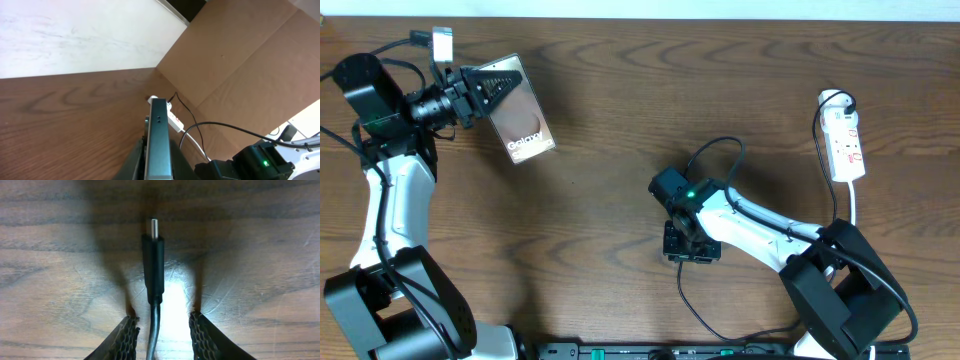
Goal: Plug charger to phone and switch on socket
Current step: 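Close the right gripper firmly on the USB-C plug body, then lift the plug with the right gripper toward the phone's bottom end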
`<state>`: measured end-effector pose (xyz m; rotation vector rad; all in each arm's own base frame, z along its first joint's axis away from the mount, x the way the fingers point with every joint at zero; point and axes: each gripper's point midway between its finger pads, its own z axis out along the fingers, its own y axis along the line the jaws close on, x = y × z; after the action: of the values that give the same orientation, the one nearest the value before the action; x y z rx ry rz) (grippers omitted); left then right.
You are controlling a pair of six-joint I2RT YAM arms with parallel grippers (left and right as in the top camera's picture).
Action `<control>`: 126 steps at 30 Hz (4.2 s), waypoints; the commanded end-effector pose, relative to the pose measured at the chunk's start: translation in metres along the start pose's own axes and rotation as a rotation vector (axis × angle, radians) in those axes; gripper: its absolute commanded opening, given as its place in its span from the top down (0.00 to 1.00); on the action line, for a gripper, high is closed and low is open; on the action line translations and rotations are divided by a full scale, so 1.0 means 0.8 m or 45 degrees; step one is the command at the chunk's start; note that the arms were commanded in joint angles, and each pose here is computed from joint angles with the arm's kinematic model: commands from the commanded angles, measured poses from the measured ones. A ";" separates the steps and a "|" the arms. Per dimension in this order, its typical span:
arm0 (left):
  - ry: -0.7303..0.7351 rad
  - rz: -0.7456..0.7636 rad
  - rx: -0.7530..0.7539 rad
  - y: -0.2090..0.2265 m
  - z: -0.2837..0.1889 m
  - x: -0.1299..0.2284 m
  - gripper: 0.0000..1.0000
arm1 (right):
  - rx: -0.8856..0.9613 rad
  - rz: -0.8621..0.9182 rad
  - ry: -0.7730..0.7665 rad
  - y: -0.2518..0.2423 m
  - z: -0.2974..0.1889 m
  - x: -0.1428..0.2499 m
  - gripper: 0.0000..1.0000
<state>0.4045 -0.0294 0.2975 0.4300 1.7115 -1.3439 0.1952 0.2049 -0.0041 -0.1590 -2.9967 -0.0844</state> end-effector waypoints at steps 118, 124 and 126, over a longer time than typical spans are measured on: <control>0.014 -0.042 0.028 -0.004 0.000 0.001 0.92 | -1.360 -1.054 -0.194 0.203 -0.121 -0.002 0.99; 0.014 -0.076 0.028 -0.004 0.000 0.001 0.93 | -1.557 -1.282 -0.328 0.223 -0.162 0.006 0.99; 0.014 -0.092 0.028 -0.004 0.000 0.001 0.93 | -1.567 -1.311 -0.363 0.225 -0.166 0.004 0.99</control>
<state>0.4045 -0.0294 0.2975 0.3963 1.7289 -1.3736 0.2442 0.3738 0.1256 1.1572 -2.5378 -1.9313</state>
